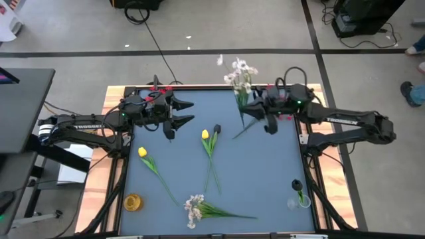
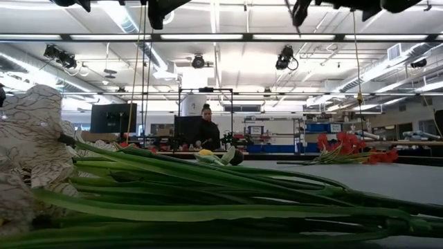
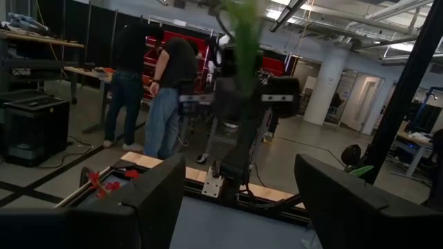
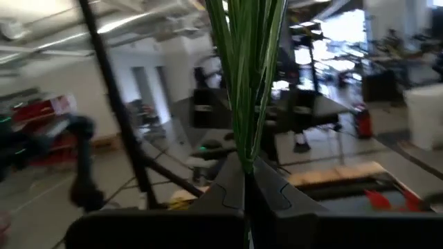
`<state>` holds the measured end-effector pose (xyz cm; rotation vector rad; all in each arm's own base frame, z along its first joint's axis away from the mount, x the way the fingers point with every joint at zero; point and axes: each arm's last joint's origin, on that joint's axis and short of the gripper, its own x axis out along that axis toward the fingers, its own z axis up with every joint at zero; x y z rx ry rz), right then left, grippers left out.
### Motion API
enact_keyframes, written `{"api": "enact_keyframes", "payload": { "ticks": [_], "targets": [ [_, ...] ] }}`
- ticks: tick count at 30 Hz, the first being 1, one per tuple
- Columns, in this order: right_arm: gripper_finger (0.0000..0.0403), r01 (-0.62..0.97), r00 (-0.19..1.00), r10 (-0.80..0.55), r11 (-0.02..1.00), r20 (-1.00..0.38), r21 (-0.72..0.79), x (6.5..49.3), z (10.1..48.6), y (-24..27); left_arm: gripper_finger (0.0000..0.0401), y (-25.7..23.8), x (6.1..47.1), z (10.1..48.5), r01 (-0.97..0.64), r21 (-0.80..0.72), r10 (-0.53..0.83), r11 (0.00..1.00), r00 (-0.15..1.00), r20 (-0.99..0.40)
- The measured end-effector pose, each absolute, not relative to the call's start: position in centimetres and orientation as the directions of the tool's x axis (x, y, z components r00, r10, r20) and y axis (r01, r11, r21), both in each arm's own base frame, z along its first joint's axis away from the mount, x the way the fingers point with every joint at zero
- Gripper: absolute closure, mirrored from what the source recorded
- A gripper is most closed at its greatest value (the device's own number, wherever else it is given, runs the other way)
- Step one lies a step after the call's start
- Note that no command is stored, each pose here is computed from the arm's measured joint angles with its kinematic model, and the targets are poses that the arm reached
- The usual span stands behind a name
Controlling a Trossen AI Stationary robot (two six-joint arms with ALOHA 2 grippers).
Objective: Sort flowers into vase by color
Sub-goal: Put the top white flowers into the transparent vase
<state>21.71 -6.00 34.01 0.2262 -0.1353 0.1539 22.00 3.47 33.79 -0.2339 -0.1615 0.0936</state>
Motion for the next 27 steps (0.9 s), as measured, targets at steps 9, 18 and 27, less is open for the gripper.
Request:
{"api": "enact_keyframes", "payload": {
  "ticks": [9,18,27],
  "targets": [
    [0.0398,-0.399,0.914,0.376,0.902,0.154,0.164,18.8,33.7,-4.1,0.0124,3.5,22.0,33.8,-0.074,-0.238,0.111,0.968,0.983,0.148],
    [0.0398,-0.689,0.705,0.614,0.712,0.354,0.136,11.8,31.5,-1.1,0.0124,3.5,22.0,33.8,-0.073,-0.238,0.111,0.969,0.983,0.148],
    [0.0398,-0.814,0.552,0.732,0.577,0.399,0.068,7.4,28.7,1.0,0.0124,3.5,22.0,33.8,-0.074,-0.238,0.111,0.968,0.983,0.148]
  ]
}}
